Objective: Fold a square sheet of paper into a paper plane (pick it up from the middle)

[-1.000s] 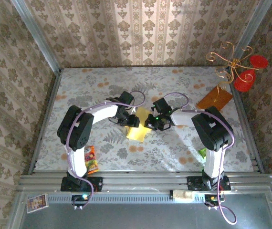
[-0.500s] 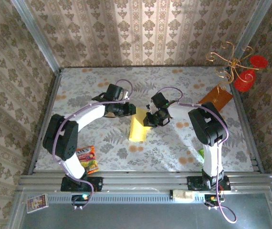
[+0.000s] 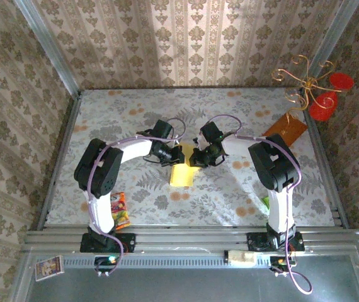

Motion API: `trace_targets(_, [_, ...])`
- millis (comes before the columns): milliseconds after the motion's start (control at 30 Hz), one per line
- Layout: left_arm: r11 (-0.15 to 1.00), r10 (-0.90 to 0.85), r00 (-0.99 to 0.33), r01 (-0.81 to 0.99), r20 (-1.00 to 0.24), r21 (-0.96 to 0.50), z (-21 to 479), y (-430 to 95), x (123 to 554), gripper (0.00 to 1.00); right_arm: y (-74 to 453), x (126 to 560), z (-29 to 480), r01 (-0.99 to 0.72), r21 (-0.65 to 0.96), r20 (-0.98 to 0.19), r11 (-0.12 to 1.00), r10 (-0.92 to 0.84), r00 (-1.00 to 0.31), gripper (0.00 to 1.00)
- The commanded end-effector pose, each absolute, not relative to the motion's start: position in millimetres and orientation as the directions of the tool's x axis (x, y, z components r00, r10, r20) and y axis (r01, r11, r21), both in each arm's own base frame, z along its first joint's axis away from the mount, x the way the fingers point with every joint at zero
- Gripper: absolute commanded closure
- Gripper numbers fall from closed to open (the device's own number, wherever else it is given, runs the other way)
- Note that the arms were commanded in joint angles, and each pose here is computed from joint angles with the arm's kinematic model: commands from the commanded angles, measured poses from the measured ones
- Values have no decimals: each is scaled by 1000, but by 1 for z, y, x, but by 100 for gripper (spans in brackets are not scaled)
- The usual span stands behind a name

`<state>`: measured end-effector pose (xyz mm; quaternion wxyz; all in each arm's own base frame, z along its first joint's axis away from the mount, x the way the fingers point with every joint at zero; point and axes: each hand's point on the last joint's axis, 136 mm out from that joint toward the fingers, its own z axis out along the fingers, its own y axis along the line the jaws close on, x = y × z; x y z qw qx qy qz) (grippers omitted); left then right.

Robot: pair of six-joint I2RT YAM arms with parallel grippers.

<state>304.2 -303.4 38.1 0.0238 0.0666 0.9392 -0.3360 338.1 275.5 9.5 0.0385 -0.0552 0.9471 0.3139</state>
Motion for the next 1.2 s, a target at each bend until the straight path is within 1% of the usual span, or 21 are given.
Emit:
trace_targets(0, [768,100,-993,113,-56,-630,30,-291,309,100,218,287,-64,9,340,128,940,-37,-991,90])
trace_targets(267, [782,112,-994,97,-15,-616,4,-259,299,100,199,278,-73,28,245,161,969,-12,-987,92])
trace_targets(300, [791,78,-997,71,-16,-608,3,-244,306,100,197,277,-74,29,234,164,972,-10,-986,92])
trace_targets(433, [806,13,-998,44,-57,-590,13,-212,315,100,192,274,-77,36,214,167,976,0,-986,92])
trace_targets(500, [799,-14,-996,42,-88,-600,24,-204,320,100,192,273,-77,39,213,171,976,2,-985,92])
trace_targets(567, [778,-13,-991,72,-130,-624,41,-209,324,100,193,273,-77,40,218,174,975,2,-985,92])
trace_targets(633, [735,-13,-985,108,-174,-669,59,-227,326,100,195,273,-76,38,232,171,972,-2,-985,93])
trace_targets(700, [654,4,-977,162,-211,-739,74,-259,325,100,197,273,-75,37,241,170,970,-5,-985,93])
trace_targets(733, [622,21,-976,183,-218,-761,78,-274,324,100,198,273,-76,38,246,173,969,-5,-985,93])
trace_targets(833, [592,53,-977,198,-207,-781,73,-307,323,100,201,272,-78,44,262,182,964,-5,-983,93])
trace_targets(900, [595,40,-983,169,-181,-786,62,-314,329,100,200,272,-80,48,255,185,966,-1,-983,93])
trace_targets(1033, [563,21,-991,122,-134,-817,43,-318,336,100,197,271,-83,48,243,188,969,2,-982,93])
trace_targets(1167, [596,-23,-995,67,-100,-800,23,-294,338,100,196,270,-84,48,241,189,969,1,-982,93])
